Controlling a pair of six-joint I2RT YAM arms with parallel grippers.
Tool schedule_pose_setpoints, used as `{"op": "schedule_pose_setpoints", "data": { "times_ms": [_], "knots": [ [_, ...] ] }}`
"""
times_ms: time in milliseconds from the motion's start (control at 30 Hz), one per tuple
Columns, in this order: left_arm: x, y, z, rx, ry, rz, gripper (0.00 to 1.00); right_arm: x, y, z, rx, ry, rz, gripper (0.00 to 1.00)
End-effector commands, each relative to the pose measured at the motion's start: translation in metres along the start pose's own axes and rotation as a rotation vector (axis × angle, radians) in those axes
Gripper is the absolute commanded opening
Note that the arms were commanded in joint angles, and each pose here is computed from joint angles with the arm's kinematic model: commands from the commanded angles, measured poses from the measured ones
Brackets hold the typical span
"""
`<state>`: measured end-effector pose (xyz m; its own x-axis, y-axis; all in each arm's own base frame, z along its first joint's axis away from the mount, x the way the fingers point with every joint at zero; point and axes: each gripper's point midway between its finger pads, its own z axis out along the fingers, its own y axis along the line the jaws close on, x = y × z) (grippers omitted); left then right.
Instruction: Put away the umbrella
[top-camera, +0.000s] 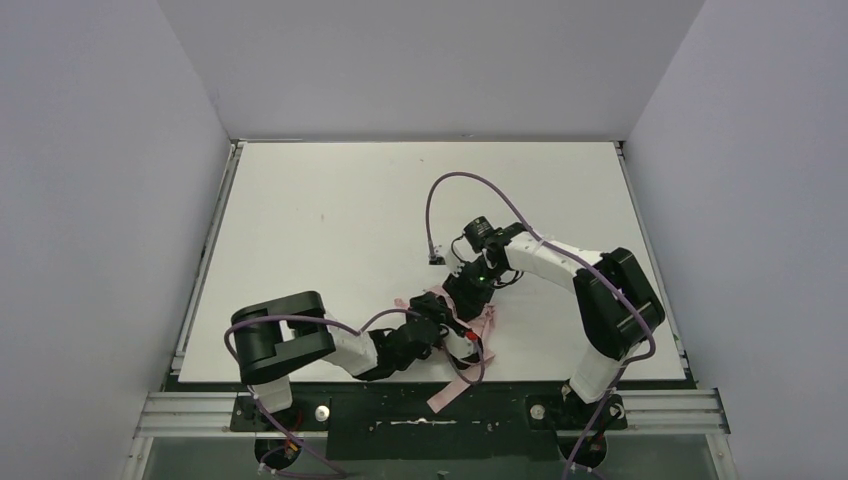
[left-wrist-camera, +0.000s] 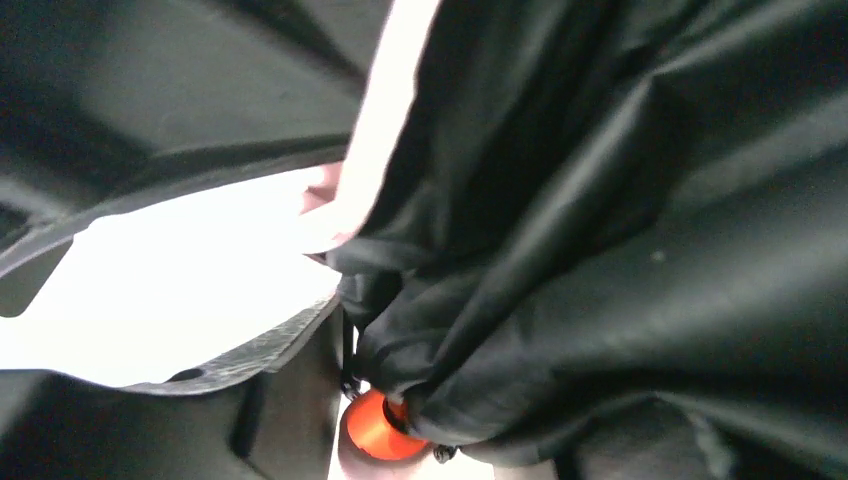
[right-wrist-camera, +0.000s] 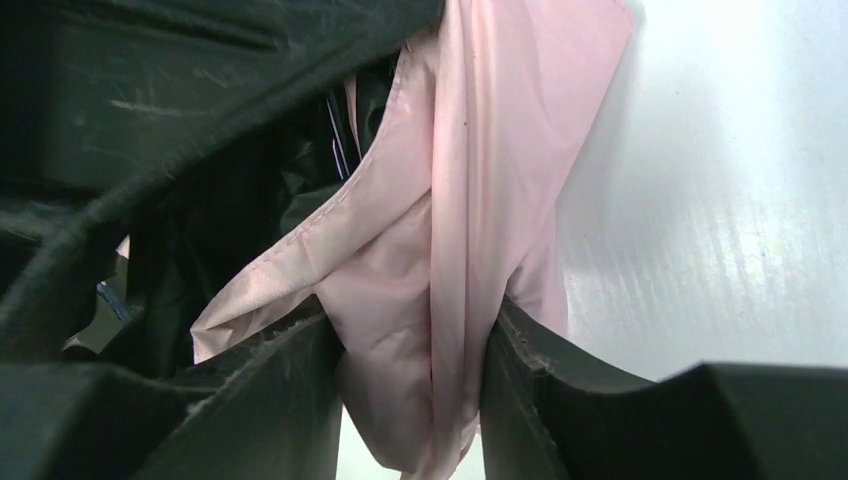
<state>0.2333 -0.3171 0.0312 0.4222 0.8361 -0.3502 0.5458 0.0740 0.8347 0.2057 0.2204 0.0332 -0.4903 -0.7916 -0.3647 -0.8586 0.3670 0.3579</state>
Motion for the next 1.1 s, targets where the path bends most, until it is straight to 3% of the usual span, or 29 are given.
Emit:
{"op": "schedule_pose_setpoints", "data": {
  "times_ms": [0, 133, 267, 567, 700, 833, 1067],
  "knots": [
    [0.000, 0.031, -0.009, -0.100, 0.024, -0.228, 0.47, 0.021, -0.009, 0.009, 0.054, 0.072, 0.042, 0.33],
    [0.001, 0.037, -0.020, -0.109, 0.023, -0.330, 0.73, 0.013, -0.020, 0.004, 0.104, 0.046, 0.032, 0.22],
    [-0.006, 0.050, -0.038, -0.099, 0.000, -0.434, 0.87, -0.003, -0.031, -0.003, 0.170, -0.015, -0.005, 0.14],
    [-0.026, 0.058, -0.097, 0.052, -0.144, -0.657, 0.90, -0.026, -0.064, -0.024, 0.365, -0.087, -0.147, 0.09],
    [-0.014, 0.075, -0.117, 0.008, -0.160, -0.773, 0.90, -0.039, -0.068, -0.033, 0.434, -0.159, -0.281, 0.08],
    [0.020, 0.107, -0.117, -0.103, -0.103, -0.971, 0.94, -0.047, -0.056, -0.033, 0.456, -0.227, -0.427, 0.07],
    [0.044, 0.147, -0.093, -0.092, -0.114, -1.135, 0.97, -0.024, -0.049, -0.014, 0.475, -0.092, -0.562, 0.06]
  ]
}}
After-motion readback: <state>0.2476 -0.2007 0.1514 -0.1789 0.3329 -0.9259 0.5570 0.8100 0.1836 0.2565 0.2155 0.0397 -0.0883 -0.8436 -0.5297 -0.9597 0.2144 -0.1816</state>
